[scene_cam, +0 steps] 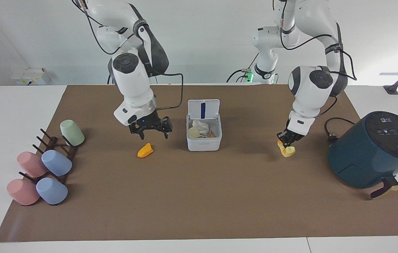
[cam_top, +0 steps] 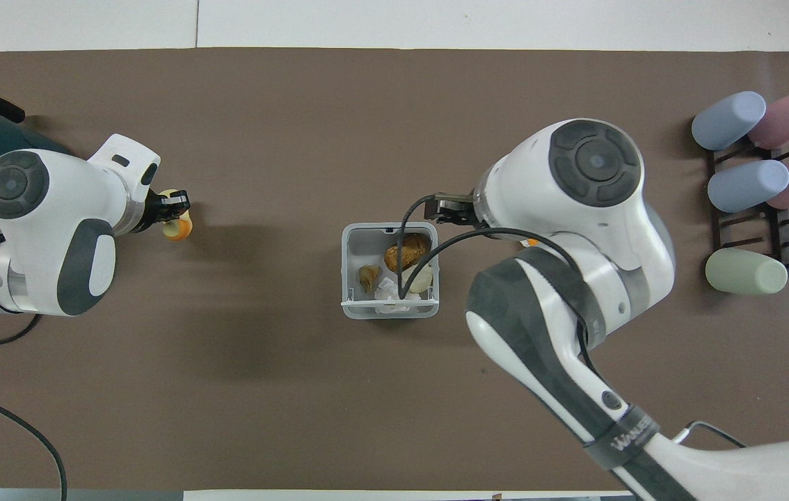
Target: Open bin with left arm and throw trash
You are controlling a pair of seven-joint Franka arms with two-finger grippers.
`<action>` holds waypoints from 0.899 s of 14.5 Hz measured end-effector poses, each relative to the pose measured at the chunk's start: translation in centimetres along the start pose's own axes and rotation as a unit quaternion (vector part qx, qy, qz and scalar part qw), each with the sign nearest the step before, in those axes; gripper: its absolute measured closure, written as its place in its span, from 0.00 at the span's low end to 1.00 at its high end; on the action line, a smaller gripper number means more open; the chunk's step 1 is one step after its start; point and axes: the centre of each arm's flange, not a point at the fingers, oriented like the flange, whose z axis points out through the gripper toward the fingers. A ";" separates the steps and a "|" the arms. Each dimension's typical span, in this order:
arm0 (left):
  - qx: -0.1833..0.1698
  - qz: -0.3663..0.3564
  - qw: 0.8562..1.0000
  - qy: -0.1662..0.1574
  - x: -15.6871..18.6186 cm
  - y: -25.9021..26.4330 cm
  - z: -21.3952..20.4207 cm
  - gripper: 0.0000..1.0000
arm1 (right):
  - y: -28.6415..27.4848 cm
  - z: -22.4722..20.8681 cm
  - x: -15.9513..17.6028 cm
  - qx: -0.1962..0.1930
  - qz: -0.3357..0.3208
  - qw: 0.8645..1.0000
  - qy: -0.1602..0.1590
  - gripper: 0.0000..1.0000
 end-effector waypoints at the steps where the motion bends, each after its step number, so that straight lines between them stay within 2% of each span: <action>1: -0.010 0.015 1.000 0.001 -0.8 2.8 -0.9 0.92 | 1.4 1.4 -0.1 -0.003 -0.002 1.000 -0.002 0.00; 4: -0.050 0.024 0.998 -0.006 -4.4 10.9 -2.4 0.92 | 3.4 7.3 -2.2 -0.005 -0.045 0.999 -0.015 0.00; 5: -0.062 0.018 0.998 -0.006 -5.2 13.1 -3.2 0.92 | 4.3 9.4 -3.1 -0.004 -0.036 0.999 -0.013 0.00; 7: -0.085 0.003 0.996 -0.003 -6.3 16.7 -4.9 0.92 | 6.0 12.2 -3.9 -0.004 0.021 1.000 -0.013 0.00; 9: -0.098 -0.010 0.995 -0.008 -7.9 19.4 -5.7 0.92 | 6.5 12.8 -3.9 -0.004 0.067 0.998 -0.014 0.00; 13: -0.110 -0.015 0.994 -0.018 -10.6 22.5 -5.5 0.92 | 6.4 13.0 -3.9 -0.001 0.105 0.994 -0.012 0.00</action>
